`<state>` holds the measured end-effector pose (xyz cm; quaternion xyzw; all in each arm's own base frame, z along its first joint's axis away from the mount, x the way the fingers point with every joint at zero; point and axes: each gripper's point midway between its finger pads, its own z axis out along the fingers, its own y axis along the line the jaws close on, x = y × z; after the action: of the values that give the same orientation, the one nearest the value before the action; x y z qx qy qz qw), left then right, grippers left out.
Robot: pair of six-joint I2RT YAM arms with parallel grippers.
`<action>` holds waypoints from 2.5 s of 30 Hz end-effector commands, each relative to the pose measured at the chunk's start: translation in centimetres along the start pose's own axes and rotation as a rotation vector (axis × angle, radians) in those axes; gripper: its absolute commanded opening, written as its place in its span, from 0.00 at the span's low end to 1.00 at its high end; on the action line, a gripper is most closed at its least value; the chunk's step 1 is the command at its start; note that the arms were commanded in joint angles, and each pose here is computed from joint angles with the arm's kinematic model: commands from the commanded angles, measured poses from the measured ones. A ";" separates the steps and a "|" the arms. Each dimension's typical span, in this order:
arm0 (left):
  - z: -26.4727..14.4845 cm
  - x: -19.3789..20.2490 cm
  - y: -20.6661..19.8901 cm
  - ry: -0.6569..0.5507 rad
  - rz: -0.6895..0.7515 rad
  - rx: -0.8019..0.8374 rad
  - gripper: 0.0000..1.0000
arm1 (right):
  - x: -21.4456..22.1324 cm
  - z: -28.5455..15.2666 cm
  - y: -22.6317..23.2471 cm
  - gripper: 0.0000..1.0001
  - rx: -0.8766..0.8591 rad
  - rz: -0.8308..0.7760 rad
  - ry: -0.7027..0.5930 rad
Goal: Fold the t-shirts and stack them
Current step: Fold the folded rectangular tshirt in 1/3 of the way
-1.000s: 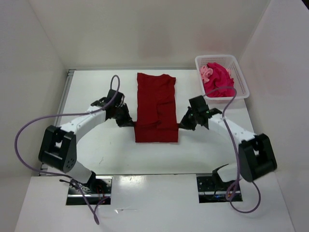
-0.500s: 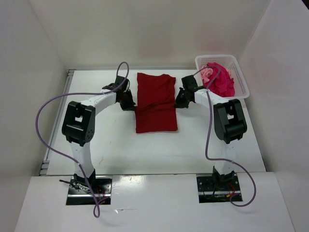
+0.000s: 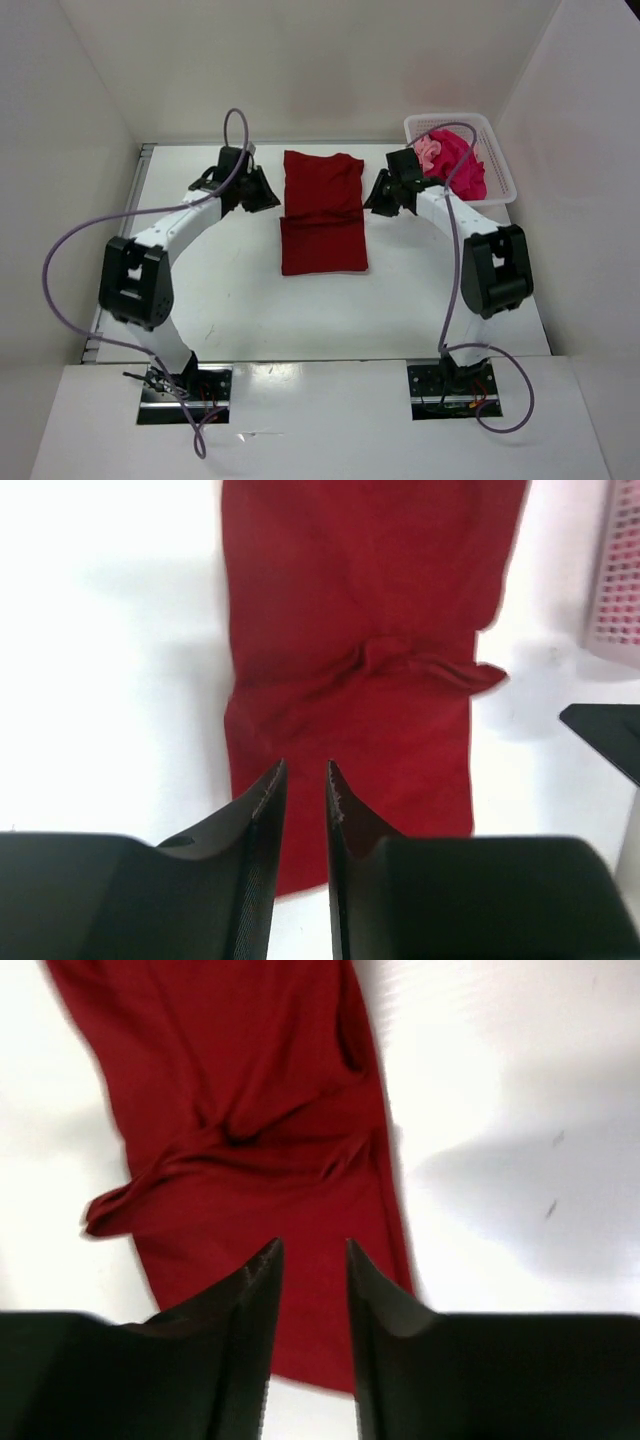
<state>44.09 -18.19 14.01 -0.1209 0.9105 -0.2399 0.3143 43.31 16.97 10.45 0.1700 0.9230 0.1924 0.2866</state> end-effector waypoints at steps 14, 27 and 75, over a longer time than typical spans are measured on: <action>3.8 15.0 -0.5 0.236 0.012 -0.021 0.26 | 11.6 1.8 -1.5 0.00 0.030 -0.040 0.189; -3.6 24.0 7.4 0.377 -0.115 -0.112 0.23 | 20.2 -2.6 -4.6 0.00 0.090 -0.037 0.254; -6.6 21.9 8.4 0.290 -0.196 -0.115 0.38 | 17.2 -6.4 1.9 0.26 -0.163 -0.015 0.216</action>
<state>21.99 -16.35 3.35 -0.1865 0.9452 -0.2209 0.1513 28.74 25.33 9.01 0.0861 0.9354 0.2746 0.2052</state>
